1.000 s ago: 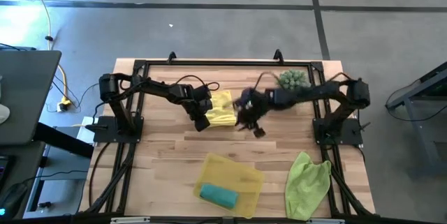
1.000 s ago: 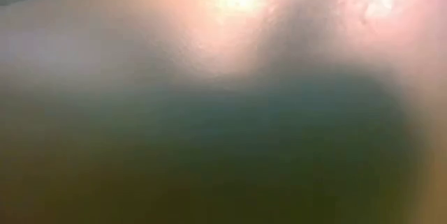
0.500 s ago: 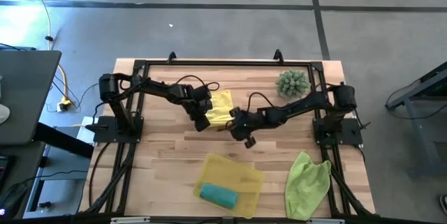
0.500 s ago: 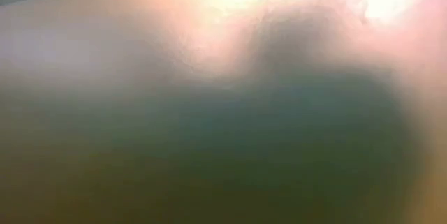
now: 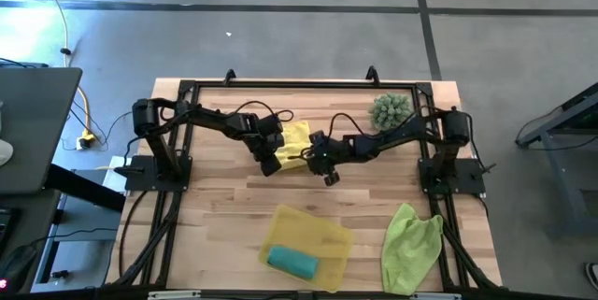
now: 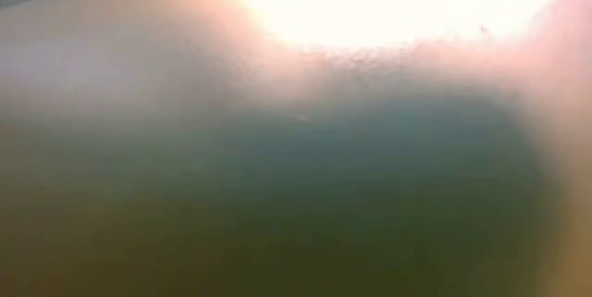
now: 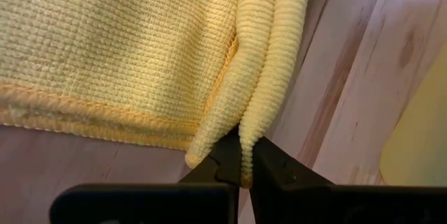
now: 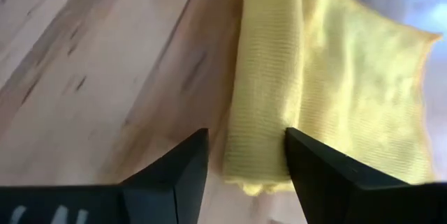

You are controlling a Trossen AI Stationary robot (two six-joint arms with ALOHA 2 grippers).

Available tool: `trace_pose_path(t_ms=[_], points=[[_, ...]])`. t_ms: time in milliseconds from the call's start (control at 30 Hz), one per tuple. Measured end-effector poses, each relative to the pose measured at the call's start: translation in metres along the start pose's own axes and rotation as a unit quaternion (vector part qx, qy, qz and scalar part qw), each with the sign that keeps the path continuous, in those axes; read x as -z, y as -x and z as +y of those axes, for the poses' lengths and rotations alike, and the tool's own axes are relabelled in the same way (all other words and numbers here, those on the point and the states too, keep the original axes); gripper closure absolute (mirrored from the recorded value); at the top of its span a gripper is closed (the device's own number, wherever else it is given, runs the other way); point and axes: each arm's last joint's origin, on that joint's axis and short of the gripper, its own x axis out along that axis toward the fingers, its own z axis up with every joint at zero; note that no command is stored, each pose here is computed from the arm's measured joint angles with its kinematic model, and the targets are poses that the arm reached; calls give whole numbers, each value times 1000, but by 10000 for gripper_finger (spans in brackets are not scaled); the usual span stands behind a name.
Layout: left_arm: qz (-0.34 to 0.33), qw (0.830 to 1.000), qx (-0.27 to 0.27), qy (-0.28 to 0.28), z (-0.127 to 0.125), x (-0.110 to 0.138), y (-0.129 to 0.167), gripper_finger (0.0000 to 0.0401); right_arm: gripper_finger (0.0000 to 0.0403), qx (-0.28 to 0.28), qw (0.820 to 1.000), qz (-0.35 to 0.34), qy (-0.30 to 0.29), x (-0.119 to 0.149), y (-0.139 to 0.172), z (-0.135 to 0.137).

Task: Roll microfiber towels into tight, uniform cylinder then place into a basket
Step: Roll the yellow towel

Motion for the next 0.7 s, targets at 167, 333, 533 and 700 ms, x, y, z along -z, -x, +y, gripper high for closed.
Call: trace_pose_path(t_ms=[167, 333, 533, 700], points=[[-4, 1000, 21, -3, -1, -1, -1, 398, 222, -24, 1000, 1, -9, 8, -14, 2], [-7, 999, 32, -5, -4, -6, 1, 392, 224, -21, 999, 9, -43, 14, -17, -3], [-8, 999, 43, -12, -8, -11, 3, 371, 271, -29, 993, 20, -115, 22, -19, -9], [-2, 999, 43, -18, -8, -11, 4, 353, 331, -32, 987, 34, -151, 25, -19, -9]])
